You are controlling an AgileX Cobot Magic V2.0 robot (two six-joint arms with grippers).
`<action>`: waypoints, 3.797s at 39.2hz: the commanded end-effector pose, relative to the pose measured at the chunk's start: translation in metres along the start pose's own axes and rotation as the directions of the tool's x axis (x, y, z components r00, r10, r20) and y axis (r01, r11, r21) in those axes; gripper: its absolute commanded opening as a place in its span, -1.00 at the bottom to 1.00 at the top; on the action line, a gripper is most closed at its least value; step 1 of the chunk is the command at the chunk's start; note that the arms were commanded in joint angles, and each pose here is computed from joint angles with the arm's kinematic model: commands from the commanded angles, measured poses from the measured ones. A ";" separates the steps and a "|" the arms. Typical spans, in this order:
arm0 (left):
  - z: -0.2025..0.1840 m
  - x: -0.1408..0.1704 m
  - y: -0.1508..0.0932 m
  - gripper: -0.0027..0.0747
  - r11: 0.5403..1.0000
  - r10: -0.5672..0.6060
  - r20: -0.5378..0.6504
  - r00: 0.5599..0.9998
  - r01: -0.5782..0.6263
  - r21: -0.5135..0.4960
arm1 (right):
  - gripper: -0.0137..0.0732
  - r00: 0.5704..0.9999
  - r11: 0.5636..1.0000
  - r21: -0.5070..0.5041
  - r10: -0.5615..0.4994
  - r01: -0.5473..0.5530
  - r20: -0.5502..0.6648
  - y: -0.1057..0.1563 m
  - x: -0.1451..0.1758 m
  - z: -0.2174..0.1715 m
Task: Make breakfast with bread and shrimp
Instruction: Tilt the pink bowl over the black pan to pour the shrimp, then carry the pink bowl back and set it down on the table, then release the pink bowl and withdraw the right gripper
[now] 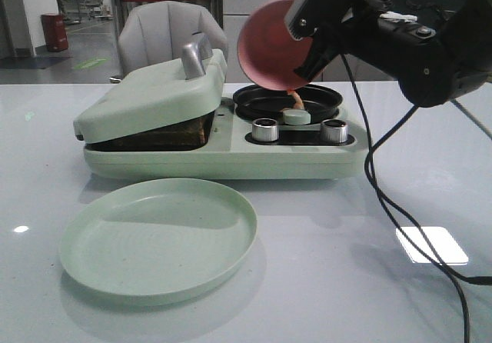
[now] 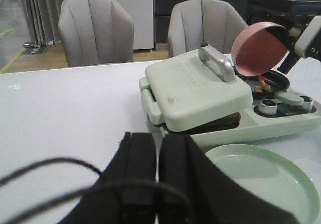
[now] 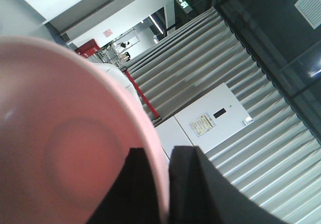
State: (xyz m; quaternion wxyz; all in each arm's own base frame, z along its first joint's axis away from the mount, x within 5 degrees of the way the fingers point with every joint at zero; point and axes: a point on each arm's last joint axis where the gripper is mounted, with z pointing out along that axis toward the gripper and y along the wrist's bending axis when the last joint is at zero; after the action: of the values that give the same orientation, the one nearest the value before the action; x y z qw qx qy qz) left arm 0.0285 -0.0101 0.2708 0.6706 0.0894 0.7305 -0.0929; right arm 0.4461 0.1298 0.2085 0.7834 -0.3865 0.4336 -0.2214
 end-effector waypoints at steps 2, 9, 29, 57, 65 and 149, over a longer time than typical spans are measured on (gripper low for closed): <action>-0.004 -0.015 0.000 -0.64 1.000 -0.020 0.111 0.994 0.021 -0.001 | -0.36 0.976 0.960 0.207 0.161 -0.188 0.144 -0.045 -0.024 0.006; -0.004 -0.015 0.000 -0.64 1.000 -0.020 0.111 0.994 0.021 -0.001 | -0.36 0.698 0.640 0.286 0.686 -0.713 0.206 -0.060 -0.010 0.005; -0.004 -0.015 0.000 -0.64 1.000 -0.020 0.111 0.994 0.021 -0.001 | -0.36 0.173 0.240 0.400 0.965 -0.885 -0.195 -0.130 -0.030 0.006; -0.004 -0.015 0.000 -0.64 1.000 -0.020 0.111 0.994 0.021 -0.001 | -0.36 -0.165 0.388 0.620 0.744 -0.682 -0.647 -0.175 0.014 -0.071; -0.004 -0.015 0.000 -0.64 1.000 -0.020 0.111 0.994 0.021 -0.001 | -0.36 -0.186 0.464 0.546 0.619 -0.697 -0.763 -0.163 0.017 -0.079; -0.004 -0.015 0.000 -0.64 1.000 -0.020 0.111 0.994 0.021 -0.001 | 0.57 0.202 0.516 0.249 0.667 -0.820 -0.717 -0.193 -0.087 -0.115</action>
State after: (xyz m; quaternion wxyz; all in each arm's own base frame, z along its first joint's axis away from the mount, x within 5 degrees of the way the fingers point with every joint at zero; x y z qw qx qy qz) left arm 0.0285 -0.0102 0.2708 0.6705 0.0892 0.7306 -0.0937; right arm 0.3150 0.0248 0.3431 0.4199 -0.0801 0.8984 0.1005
